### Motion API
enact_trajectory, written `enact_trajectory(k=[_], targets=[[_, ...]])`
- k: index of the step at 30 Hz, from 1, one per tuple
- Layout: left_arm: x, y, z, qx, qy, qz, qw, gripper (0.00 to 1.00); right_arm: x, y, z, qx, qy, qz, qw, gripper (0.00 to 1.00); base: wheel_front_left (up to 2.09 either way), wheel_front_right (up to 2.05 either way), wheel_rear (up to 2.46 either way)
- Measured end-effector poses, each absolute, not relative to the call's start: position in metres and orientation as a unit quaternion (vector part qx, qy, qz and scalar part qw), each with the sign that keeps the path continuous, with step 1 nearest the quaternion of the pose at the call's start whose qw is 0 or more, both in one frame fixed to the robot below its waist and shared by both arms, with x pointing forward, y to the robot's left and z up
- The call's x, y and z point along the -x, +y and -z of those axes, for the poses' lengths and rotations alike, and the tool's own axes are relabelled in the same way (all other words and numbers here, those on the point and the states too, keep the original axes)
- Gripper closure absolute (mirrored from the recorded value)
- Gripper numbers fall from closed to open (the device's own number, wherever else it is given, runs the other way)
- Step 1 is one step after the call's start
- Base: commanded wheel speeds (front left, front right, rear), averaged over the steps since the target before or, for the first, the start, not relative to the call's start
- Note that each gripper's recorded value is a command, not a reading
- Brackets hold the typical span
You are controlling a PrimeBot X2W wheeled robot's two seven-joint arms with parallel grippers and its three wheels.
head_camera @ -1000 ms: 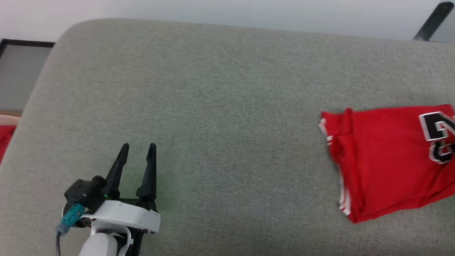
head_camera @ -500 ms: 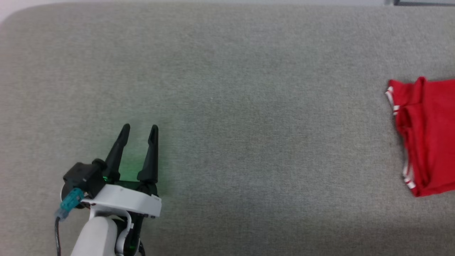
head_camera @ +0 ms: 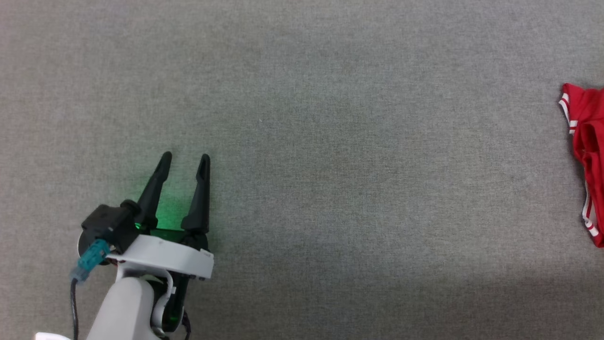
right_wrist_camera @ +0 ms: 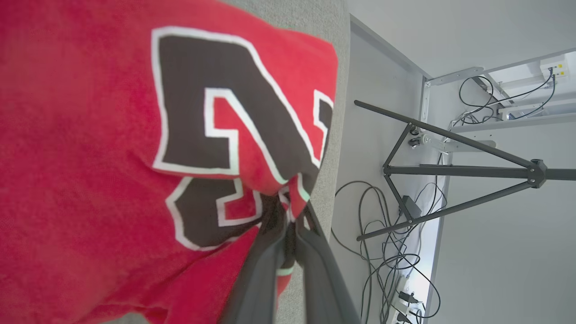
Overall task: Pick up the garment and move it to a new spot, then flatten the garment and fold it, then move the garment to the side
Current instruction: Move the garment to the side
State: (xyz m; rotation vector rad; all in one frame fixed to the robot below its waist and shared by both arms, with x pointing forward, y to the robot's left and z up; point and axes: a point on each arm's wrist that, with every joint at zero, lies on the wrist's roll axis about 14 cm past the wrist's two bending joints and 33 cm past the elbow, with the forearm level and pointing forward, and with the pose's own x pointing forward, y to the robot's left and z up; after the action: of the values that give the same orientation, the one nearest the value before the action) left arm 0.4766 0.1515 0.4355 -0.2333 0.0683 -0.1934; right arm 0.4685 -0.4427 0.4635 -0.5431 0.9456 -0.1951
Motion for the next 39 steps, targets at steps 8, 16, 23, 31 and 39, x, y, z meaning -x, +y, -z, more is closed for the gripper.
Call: enact_trajectory(k=[8, 16, 23, 31, 39], targets=[[-0.478, 0.152, -0.436, 0.114, 0.034, 0.097, 0.988, 0.00, -0.471, -0.439, -0.454, 0.251, 0.447, 0.098, 0.853, 1.00, 0.00, 0.00, 0.00], [-0.470, 0.156, -0.447, 0.112, 0.026, 0.092, 0.989, 0.00, -0.471, -0.427, -0.472, 0.254, 0.424, 0.095, 0.864, 0.00, 0.00, 0.00, 0.00], [-0.459, 0.159, -0.458, 0.112, 0.019, 0.089, 0.989, 0.00, -0.473, -0.414, -0.499, 0.251, 0.382, 0.088, 0.885, 0.00, 0.00, 0.00, 0.00], [-0.433, 0.174, -0.475, 0.107, 0.004, 0.072, 0.992, 0.00, -0.481, -0.350, -0.544, 0.216, 0.248, 0.019, 0.944, 0.00, 0.00, 0.00, 0.00], [-0.407, 0.193, -0.493, 0.093, -0.015, 0.054, 0.994, 0.00, -0.466, -0.291, -0.584, 0.183, 0.082, -0.043, 0.979, 0.00, 0.00, 0.00, 0.00]])
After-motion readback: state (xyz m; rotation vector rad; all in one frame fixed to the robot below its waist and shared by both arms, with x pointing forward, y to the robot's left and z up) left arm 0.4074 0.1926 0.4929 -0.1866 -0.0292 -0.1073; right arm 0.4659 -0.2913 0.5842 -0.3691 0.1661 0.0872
